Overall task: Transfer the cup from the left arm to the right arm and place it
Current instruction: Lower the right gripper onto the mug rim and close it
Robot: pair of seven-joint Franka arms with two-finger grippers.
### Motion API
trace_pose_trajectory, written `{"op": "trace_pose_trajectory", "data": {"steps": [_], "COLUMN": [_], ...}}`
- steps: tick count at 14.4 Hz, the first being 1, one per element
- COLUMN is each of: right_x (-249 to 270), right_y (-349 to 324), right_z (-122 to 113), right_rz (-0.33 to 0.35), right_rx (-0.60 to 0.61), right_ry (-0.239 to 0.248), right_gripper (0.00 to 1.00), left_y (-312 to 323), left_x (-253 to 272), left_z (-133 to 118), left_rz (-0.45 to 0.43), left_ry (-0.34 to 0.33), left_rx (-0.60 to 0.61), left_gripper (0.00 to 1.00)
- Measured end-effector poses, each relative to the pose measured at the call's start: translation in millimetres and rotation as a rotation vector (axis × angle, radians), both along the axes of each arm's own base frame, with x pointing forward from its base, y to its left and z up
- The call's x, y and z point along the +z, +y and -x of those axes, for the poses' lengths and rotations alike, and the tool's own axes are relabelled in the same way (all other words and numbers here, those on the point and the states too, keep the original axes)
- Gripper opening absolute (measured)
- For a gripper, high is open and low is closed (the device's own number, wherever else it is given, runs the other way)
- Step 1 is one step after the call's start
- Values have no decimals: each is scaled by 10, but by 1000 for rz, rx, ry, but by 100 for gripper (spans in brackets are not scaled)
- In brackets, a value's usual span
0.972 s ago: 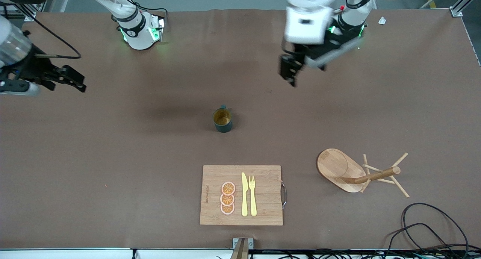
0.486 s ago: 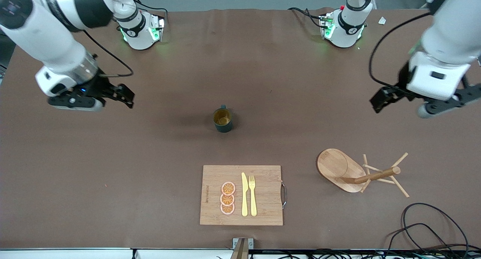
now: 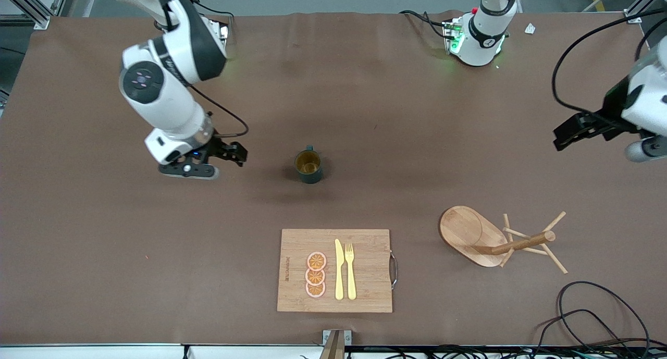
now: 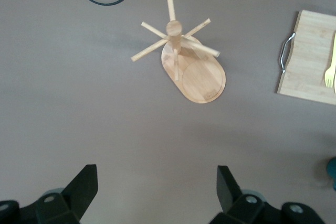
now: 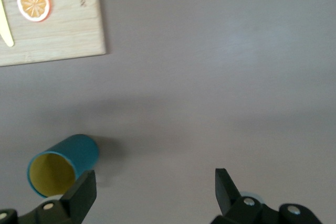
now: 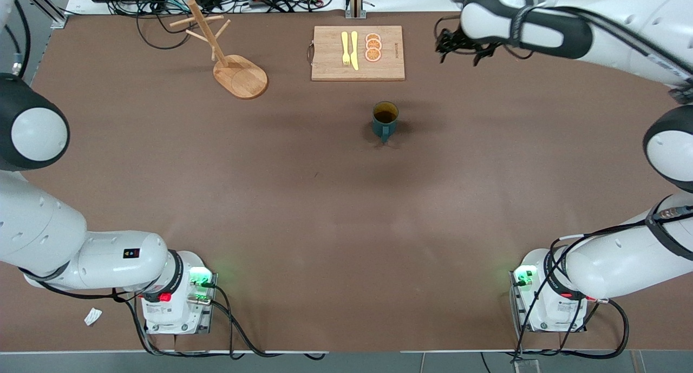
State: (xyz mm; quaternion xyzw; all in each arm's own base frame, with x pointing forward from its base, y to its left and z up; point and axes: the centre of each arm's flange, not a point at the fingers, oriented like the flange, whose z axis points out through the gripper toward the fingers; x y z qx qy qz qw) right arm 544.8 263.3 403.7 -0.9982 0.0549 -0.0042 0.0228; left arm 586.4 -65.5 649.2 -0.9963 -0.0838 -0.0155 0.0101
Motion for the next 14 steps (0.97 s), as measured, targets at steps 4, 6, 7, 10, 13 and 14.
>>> {"op": "trace_pose_trajectory", "data": {"steps": [4, 6, 7, 10, 13, 14], "right_x": [-593, -847, -940, -1062, -1101, -1119], "right_y": [588, 780, 839, 944, 1060, 1111], "right_z": [137, 205, 226, 273, 354, 390], "right_rz": [-4, 4, 8, 15, 18, 19], "right_rx": [-30, -42, -45, -41, -39, -36], "right_ry": [11, 18, 19, 29, 35, 37], "right_gripper": [100, 100, 100, 100, 100, 100], "left_y": [90, 35, 12, -5, -5, 7], "left_x": [-106, -168, -201, -287, -300, -280], "left_z": [175, 232, 247, 261, 305, 321], "left_rz": [-7, 11, 28, 42, 41, 40], "left_ry": [42, 61, 70, 85, 87, 83], "left_rx": [-30, -37, -39, -72, -94, -92], "left_gripper": [100, 100, 100, 100, 100, 100]}}
